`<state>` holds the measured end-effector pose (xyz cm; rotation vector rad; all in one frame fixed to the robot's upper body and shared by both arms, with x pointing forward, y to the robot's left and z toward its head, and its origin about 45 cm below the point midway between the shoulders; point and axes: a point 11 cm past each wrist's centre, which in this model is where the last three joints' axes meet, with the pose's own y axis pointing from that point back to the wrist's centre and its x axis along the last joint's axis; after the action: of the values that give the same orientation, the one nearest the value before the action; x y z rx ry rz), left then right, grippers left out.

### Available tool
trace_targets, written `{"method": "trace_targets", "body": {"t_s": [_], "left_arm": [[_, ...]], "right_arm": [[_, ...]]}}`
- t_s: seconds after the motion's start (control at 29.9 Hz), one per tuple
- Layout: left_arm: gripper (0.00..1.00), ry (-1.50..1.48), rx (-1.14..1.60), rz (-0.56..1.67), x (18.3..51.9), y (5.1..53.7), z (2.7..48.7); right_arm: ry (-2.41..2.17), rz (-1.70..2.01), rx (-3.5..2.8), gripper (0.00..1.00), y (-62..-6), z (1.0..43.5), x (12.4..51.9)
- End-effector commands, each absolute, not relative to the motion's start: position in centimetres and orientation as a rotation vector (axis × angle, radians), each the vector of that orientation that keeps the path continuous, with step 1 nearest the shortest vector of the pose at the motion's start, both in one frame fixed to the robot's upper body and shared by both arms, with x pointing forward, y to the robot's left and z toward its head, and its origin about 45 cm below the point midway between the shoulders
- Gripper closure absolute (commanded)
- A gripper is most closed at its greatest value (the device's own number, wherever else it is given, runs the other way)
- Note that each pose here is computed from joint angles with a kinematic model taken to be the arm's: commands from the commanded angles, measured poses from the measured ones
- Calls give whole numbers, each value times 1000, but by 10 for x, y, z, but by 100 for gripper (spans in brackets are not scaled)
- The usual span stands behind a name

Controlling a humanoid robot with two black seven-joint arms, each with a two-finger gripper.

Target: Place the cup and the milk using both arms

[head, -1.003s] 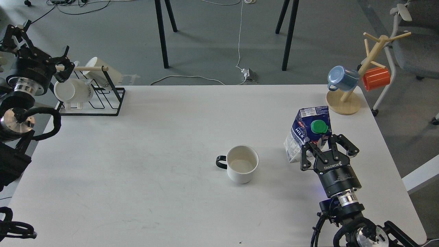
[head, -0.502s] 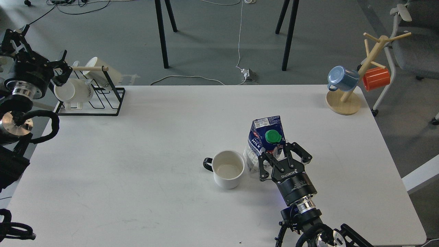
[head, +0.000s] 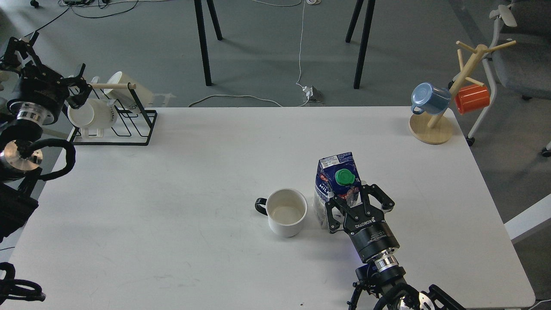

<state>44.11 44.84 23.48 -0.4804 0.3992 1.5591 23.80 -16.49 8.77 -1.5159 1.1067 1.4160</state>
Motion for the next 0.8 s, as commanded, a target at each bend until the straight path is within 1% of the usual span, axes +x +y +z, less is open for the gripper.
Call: {"method": "trace_targets", "body": {"t_s": [0.0,0.03,0.07,0.17,0.2,0.5,0.57,0.67,0.77], "left_arm": [[0,393,-487,1560,441,448,235],[0,393,-487,1560,441,448,235],[0,393,-487,1560,441,448,235],[0,392,-488,1560,441,448,235],[0,393,-487,1561,441,448,234],[0,397,-486,1563,439,448,231],[0,395,-490,1566,439,448,231],[0,396,-492,1566,439,448,231],[0,396,-498,1564,438,449,231]], "right_arm": [[1115,1425,-1506,44,-166,85,234],[1116,1427,-1505,43,-166,84,233],[1120,1426,-1504,37,-167,84,233],[1125,1418,-1496,6,-169,84,234],[1128,1421,-1492,4,-169,83,232],[1162,1470,-1441,2,-172,71,205],[1157,1472,-1431,2,-175,75,196],[1168,1464,-1445,2,-191,83,180],[1227,1435,-1479,2,-223,90,167]]}}
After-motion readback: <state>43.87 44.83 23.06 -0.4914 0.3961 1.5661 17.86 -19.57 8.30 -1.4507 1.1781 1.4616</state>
